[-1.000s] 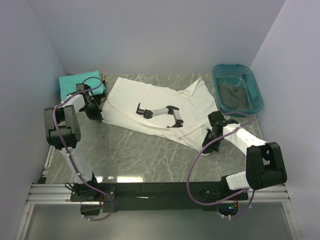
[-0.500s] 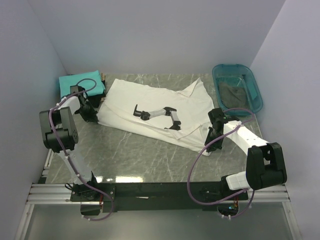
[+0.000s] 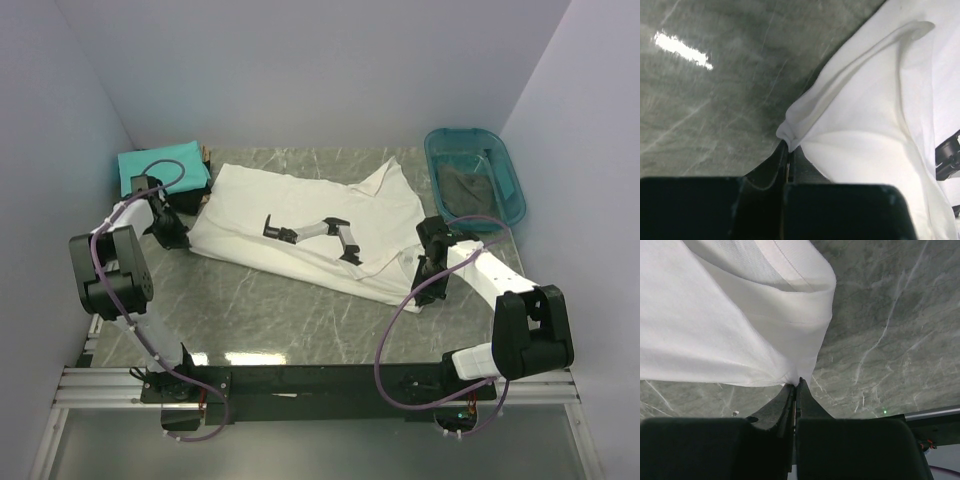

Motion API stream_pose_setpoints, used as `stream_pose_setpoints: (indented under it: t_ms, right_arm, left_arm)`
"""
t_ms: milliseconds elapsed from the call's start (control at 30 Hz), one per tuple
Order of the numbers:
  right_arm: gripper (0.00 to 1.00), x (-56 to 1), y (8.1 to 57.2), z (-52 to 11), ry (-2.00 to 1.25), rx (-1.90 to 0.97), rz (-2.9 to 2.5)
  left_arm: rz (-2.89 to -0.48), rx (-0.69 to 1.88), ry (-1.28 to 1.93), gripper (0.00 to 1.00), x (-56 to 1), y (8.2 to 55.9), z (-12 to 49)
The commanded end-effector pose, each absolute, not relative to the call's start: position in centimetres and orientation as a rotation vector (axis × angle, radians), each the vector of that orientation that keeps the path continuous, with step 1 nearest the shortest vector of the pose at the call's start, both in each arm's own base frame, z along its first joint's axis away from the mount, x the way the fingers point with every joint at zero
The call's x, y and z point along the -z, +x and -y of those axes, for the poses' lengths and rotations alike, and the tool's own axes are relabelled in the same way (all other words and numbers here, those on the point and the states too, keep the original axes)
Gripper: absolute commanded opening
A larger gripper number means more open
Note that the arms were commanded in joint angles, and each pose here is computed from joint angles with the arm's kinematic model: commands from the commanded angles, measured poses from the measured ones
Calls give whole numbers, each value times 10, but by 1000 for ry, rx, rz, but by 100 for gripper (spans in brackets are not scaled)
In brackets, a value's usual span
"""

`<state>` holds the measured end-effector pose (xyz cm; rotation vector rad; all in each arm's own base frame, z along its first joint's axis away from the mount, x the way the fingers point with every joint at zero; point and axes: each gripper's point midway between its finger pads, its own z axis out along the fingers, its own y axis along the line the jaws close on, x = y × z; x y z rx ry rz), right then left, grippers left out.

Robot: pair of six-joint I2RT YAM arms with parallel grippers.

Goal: Fold and stack the t-shirts
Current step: Fold the tshirt

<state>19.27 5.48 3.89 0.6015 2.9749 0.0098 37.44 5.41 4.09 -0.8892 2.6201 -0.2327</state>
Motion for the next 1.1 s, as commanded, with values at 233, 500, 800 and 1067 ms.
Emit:
stream_pose_setpoints:
  t_ms: [233,500,800,1067]
  right_arm:
    - [15,-51,194,-48,574,38,-2975]
    - [53,-95,218,-57,482,-52,-2891]
    - [53,-128,251,-134,286,-506,-2751]
    - [53,-98,259,-202,132,-616,-2817]
  left_arm:
    - [-2573,151,-935,3,-58,346,-70]
    - [-2525,142,-921,54,-85,347,-72]
    - [-2514,238,-760,56,-103,364,-27]
    - [-2566,482,-694,54,-81,376,41]
